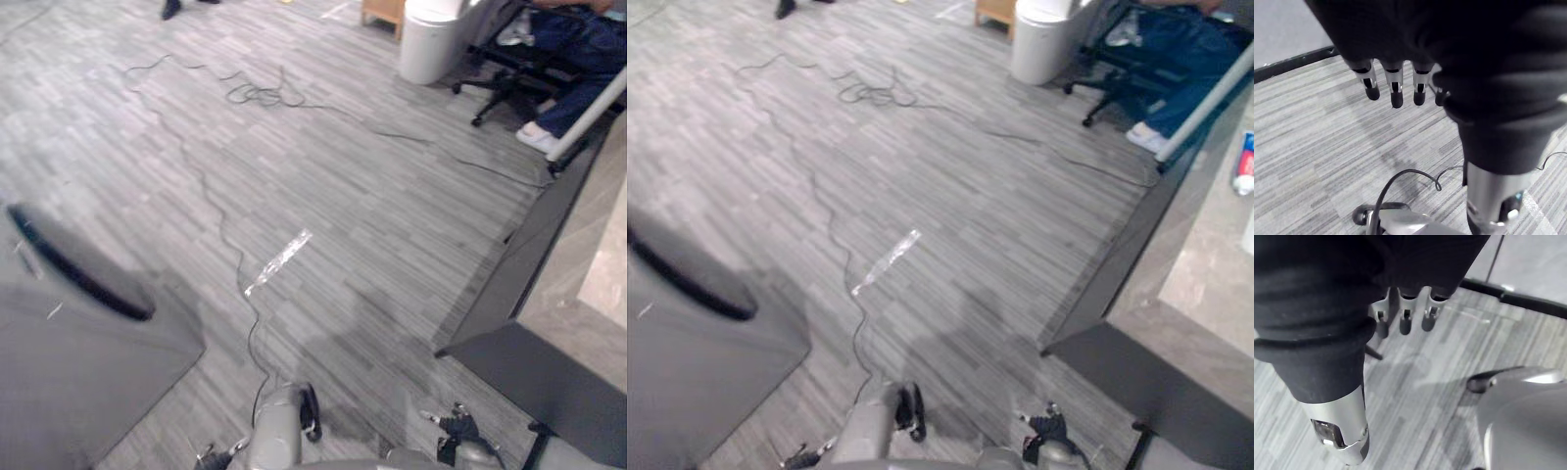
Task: Organize washtable
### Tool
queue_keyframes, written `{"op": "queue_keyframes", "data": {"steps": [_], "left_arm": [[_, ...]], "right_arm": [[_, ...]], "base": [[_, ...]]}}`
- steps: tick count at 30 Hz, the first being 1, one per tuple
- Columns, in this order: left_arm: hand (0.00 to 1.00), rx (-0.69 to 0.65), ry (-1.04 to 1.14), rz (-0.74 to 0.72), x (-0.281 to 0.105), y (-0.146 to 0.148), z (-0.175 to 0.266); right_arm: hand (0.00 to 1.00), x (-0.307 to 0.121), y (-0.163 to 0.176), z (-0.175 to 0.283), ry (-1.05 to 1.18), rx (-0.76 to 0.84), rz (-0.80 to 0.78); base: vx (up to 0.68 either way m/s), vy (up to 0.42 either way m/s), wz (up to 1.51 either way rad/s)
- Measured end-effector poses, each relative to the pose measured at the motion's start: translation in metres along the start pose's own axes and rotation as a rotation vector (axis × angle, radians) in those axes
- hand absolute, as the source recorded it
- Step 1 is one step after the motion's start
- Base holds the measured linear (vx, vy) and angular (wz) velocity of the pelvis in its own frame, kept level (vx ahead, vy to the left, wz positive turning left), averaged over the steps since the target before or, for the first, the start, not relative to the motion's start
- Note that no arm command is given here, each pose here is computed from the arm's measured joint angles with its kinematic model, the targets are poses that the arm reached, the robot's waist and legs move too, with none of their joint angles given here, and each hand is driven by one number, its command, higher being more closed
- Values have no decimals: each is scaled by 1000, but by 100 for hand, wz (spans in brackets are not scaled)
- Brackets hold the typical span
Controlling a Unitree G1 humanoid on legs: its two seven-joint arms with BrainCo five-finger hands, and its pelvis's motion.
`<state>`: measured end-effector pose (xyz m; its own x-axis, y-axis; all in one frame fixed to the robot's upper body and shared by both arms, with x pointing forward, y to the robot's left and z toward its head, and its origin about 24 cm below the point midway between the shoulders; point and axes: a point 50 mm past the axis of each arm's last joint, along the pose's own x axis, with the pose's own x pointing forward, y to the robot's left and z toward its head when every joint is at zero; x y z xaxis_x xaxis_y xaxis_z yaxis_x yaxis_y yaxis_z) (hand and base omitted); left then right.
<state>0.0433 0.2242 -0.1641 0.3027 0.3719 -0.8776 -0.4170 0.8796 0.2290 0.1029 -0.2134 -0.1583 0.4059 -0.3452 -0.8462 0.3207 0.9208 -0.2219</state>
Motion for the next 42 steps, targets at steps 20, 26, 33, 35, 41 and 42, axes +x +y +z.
{"op": "queue_keyframes", "data": {"steps": [20,26,33,35,41,42], "left_arm": [[0,85,-151,-173,2,-54,55],[0,48,-218,-183,-3,-59,65],[0,41,-209,-180,-2,-58,62],[0,53,-205,-163,0,-51,63],[0,100,-190,-157,5,-49,69],[0,104,-197,-159,5,-50,71]], "right_arm": [[0,-5,-13,-1,-48,60,-46],[0,-6,9,23,-132,51,22],[0,0,-9,8,-35,10,-21],[0,-1,-6,0,-13,18,-16],[0,0,3,12,-50,-14,15],[0,0,2,13,-52,-15,14]], "base": [[440,134,-38],[371,91,-147],[406,397,-171],[662,618,-162],[333,294,-175],[258,136,-137]]}}
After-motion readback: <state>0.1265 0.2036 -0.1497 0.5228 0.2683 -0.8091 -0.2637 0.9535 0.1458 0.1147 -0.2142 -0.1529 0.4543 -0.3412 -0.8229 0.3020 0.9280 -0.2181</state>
